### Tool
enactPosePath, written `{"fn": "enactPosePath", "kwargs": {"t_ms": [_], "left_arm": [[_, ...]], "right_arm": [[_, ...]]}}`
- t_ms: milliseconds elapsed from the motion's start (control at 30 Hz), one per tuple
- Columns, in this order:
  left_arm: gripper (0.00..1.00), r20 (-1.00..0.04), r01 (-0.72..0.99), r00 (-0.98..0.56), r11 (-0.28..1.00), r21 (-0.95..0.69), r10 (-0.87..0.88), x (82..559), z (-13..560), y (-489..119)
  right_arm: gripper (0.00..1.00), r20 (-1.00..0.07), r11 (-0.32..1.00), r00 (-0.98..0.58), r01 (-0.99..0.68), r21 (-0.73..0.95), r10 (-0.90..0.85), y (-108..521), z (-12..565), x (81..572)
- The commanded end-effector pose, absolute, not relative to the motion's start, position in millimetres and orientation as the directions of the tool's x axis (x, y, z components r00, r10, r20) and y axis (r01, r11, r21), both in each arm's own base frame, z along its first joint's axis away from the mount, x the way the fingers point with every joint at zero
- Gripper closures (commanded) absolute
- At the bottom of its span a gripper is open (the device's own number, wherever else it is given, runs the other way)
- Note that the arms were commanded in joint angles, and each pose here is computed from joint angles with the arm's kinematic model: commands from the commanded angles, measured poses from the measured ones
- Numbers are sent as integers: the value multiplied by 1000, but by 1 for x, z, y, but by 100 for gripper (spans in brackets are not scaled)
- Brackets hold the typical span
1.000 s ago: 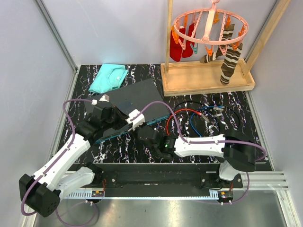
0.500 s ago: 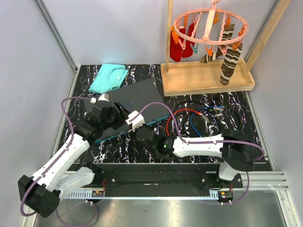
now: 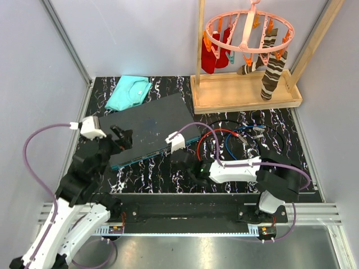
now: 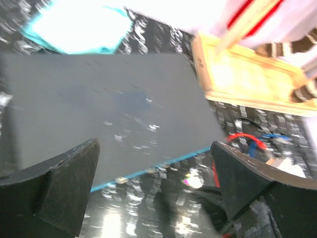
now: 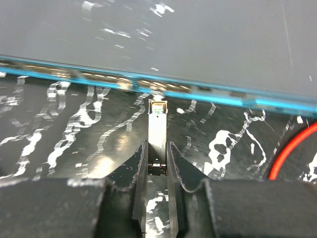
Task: Insert the plug into the switch port
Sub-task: Pick up the plug from the center of the board, then insert the plug into the switch port.
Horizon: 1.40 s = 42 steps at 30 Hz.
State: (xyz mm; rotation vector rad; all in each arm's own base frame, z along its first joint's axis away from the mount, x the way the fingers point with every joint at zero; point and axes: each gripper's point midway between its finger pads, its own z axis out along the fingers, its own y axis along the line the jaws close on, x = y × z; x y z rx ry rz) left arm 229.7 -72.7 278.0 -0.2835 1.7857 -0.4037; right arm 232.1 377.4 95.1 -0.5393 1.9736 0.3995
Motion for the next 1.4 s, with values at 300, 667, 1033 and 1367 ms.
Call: {"fn": "enactPosePath", "kwargs": {"t_ms": [300,667,1033,1367], "left_arm": [[1,-981,-7,-122,988,-153,-153,223,252,-35],[1,-978,0,-166,992,-128,-127,228,242,-40],[1,-978,1,-170,992,-124,-122,228,241,-40],[1,-977,13,-175,992,-123,-119,229,240,-43]], "right_arm": [[100,-879,868,-469,-469,160,-91,378,46,266],[100,-889,872,-451,-463,160,-77,383,40,285],[100,-902,861,-429,-473,187,-40,389,52,292],[100,-916,878,-402,-432,207,19,383,66,297]]}}
